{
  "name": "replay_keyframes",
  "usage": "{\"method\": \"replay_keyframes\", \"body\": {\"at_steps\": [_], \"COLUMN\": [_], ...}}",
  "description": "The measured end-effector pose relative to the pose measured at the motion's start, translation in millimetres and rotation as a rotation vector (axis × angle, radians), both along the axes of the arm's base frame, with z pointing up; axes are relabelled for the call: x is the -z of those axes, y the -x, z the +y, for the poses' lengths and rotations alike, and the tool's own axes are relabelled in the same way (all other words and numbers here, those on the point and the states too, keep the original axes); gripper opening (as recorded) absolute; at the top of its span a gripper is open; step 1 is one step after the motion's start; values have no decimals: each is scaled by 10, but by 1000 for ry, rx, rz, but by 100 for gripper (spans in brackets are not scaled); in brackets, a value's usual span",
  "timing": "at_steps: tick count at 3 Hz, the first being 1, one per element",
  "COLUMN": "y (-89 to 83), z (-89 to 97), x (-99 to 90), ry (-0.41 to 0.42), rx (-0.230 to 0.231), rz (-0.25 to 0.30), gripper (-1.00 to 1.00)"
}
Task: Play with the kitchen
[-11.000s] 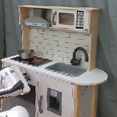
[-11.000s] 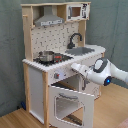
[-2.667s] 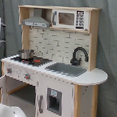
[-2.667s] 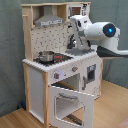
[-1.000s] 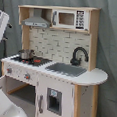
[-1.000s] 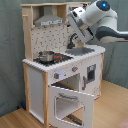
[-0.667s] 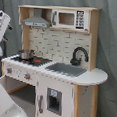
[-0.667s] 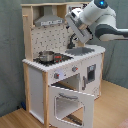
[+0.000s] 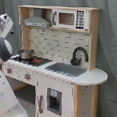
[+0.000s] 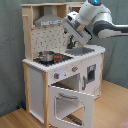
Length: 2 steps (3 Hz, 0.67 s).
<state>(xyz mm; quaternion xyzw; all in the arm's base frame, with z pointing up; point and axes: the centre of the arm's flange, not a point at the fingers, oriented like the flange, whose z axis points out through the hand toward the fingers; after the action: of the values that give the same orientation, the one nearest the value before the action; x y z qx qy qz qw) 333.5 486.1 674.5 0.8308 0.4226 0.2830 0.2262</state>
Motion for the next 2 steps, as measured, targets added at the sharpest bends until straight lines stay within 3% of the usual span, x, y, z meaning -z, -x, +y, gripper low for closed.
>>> {"method": "replay_keyframes", "body": {"at_steps": [2], "y": [-251], "z": [-151], "x": [165], "ry": [13], "rx": [-36], "rz": [162], "gripper": [100]}}
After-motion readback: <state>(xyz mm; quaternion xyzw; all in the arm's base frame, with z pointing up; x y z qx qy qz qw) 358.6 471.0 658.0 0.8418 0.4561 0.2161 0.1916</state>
